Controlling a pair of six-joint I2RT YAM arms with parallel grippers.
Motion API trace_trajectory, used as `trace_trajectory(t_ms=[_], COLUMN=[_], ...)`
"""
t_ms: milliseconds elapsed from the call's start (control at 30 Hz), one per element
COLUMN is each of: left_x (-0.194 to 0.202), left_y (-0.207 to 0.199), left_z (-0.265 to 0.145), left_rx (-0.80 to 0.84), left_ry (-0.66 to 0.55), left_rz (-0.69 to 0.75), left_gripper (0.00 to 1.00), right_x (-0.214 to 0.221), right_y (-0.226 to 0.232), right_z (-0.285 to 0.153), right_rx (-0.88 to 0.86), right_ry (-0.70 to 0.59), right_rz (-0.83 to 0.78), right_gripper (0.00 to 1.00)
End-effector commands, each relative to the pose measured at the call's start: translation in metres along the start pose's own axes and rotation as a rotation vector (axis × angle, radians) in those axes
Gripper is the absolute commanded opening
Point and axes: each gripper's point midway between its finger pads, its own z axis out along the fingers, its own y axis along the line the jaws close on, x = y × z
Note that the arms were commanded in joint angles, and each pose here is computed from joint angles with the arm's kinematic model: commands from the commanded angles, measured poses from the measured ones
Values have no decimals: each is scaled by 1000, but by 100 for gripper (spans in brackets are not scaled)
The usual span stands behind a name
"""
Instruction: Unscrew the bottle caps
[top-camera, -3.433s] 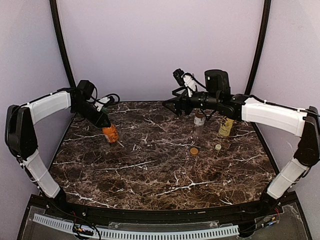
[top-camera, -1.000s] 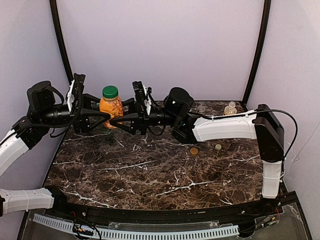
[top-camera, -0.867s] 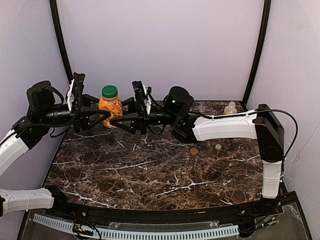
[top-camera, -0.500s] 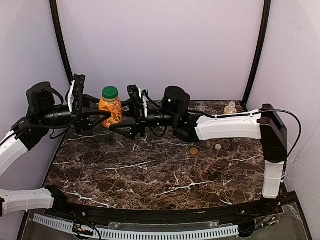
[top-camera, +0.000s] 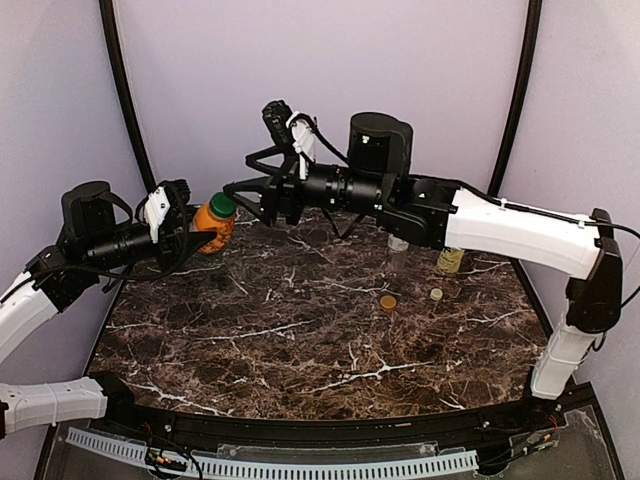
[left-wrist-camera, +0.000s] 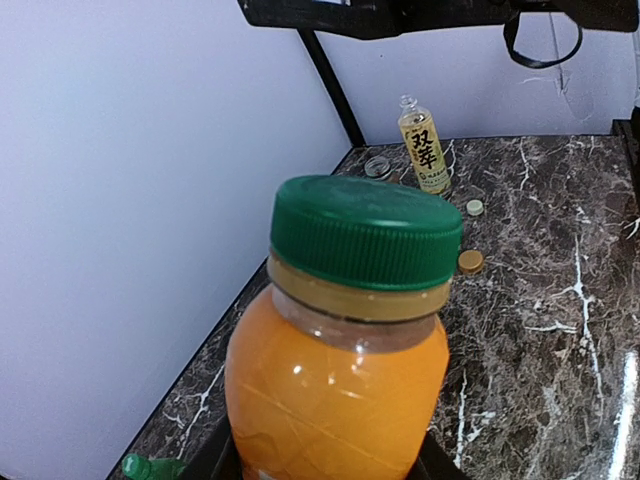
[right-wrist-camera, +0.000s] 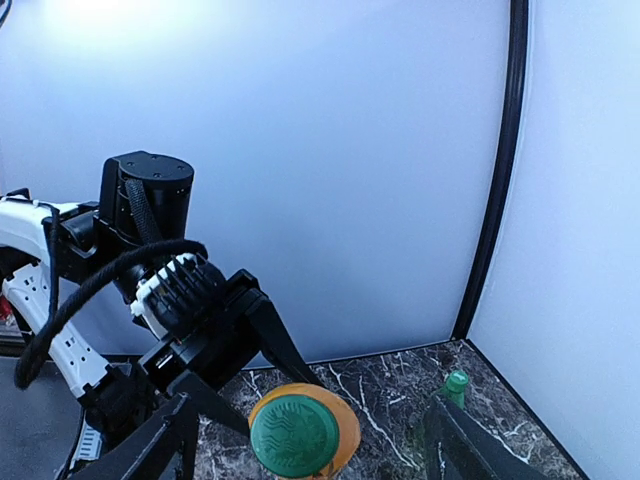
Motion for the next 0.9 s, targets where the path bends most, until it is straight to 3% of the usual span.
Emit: trace_trajectory(t_ms=[0,267,433,633,833,867], left_x=[8,8,6,6,4,4], left_y=[7,7,6,5,4,3], left_z=[0,2,2,1,0,-1], left_rx=[-56,-54,-49,-45,-42,-38], left_ry=[41,45,36,33,22,18], left_rz=[80,94,93,93,85,82], left_gripper=[18,18,18,18,18,23], right_x=[18,29,41,46,50,51], right_y=[-11,3,1,3,2,0], right_z=[21,45,49,51,50,49], right_rx=[123,90,100,81,77,82], right_ry=[86,150,187,193,207,211], right_rz=[51,55,62,71,74,75], right_gripper=[75,74,64,33,12,5])
